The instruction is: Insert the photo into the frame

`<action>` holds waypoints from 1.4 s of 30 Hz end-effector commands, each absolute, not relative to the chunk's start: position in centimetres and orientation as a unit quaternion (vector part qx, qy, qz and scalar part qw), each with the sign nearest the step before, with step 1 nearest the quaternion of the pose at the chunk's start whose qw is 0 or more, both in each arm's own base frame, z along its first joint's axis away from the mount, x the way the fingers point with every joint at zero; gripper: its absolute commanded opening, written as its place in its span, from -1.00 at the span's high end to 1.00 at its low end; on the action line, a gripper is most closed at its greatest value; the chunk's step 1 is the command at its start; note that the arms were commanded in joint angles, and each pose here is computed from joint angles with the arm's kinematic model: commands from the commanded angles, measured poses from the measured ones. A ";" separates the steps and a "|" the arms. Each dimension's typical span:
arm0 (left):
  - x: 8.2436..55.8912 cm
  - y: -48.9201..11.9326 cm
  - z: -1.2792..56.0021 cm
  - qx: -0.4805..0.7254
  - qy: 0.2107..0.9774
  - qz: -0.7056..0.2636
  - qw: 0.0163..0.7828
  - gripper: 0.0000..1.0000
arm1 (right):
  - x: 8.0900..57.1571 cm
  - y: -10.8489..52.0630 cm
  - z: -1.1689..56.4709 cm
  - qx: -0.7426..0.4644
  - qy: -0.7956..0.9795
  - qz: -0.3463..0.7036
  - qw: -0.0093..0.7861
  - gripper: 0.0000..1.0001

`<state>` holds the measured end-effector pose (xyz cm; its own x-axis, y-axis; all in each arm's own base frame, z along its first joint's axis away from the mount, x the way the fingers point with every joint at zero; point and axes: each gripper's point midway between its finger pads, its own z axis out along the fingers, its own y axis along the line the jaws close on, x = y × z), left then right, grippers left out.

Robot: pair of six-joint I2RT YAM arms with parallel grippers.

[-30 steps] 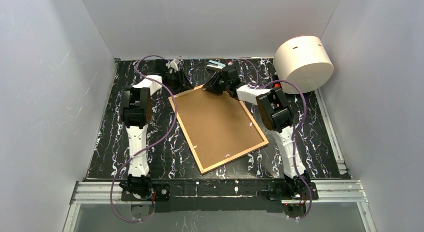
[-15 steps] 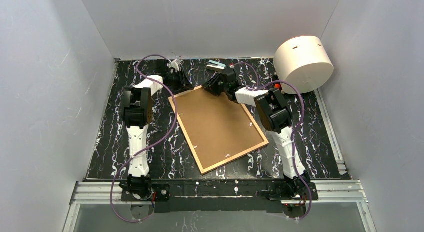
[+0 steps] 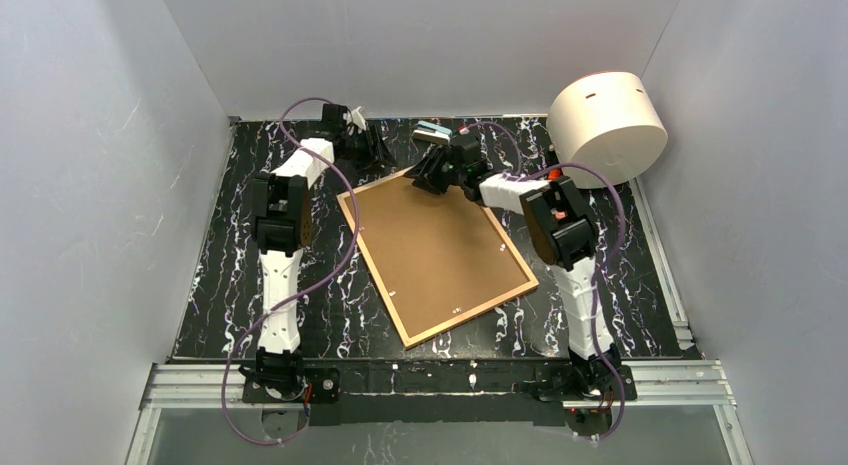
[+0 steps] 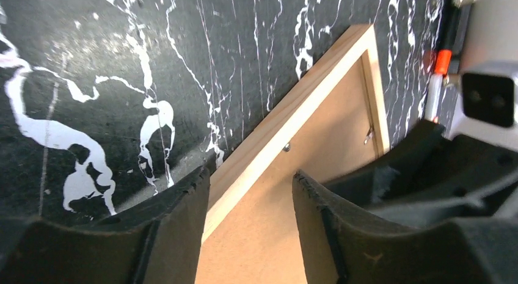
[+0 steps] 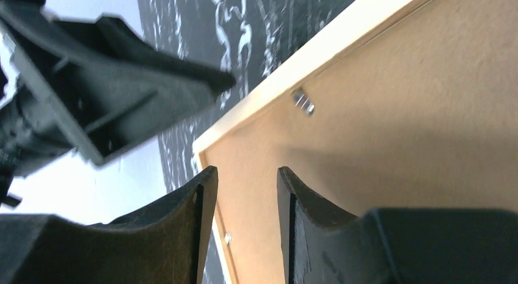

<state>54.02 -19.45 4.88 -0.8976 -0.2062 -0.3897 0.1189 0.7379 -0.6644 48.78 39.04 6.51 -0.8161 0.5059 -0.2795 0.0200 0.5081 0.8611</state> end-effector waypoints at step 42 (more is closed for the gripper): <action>26.0 -15.5 4.5 -0.207 0.931 -0.292 0.067 0.39 | 16.7 28.0 3.5 -0.130 0.975 0.175 0.049 0.19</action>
